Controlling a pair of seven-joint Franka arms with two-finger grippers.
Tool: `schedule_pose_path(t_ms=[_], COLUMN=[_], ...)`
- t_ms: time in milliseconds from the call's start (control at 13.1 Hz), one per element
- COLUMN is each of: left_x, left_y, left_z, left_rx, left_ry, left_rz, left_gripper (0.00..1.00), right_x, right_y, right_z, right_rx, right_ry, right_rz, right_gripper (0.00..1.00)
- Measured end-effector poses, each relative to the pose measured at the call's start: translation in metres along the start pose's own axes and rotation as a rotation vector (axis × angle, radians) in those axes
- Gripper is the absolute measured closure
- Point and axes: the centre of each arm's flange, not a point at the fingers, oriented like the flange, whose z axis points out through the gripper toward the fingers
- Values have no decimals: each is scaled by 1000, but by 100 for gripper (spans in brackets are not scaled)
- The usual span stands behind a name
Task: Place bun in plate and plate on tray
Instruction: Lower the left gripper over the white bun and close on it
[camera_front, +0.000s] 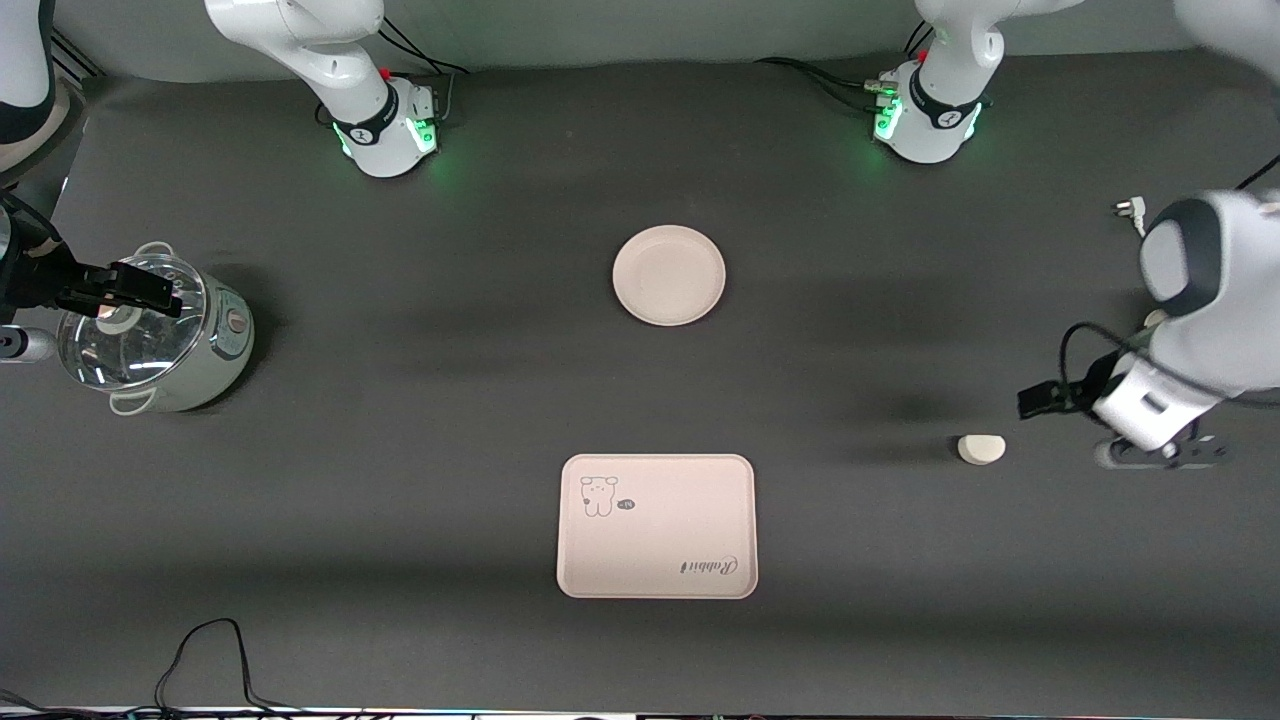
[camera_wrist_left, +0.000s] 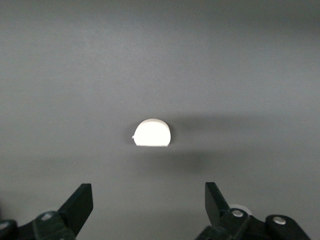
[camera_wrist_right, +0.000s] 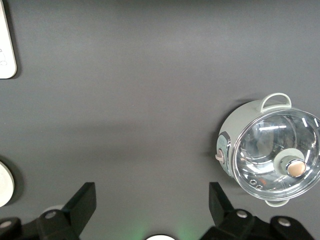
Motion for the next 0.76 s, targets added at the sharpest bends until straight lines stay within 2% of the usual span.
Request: schedule_pose_path(t_ms=[458, 763], left_x=[18, 6], left_y=[-1, -1], left_z=[70, 127], left_rx=[18, 15], left_ry=[36, 89], left_rz=[26, 33], left_gripper=[0, 0], right_x=[0, 0], right_y=[0, 0], right_z=[0, 0], right_rx=[0, 0], right_ry=[0, 0], right_rz=[0, 0], right_gripper=[0, 0])
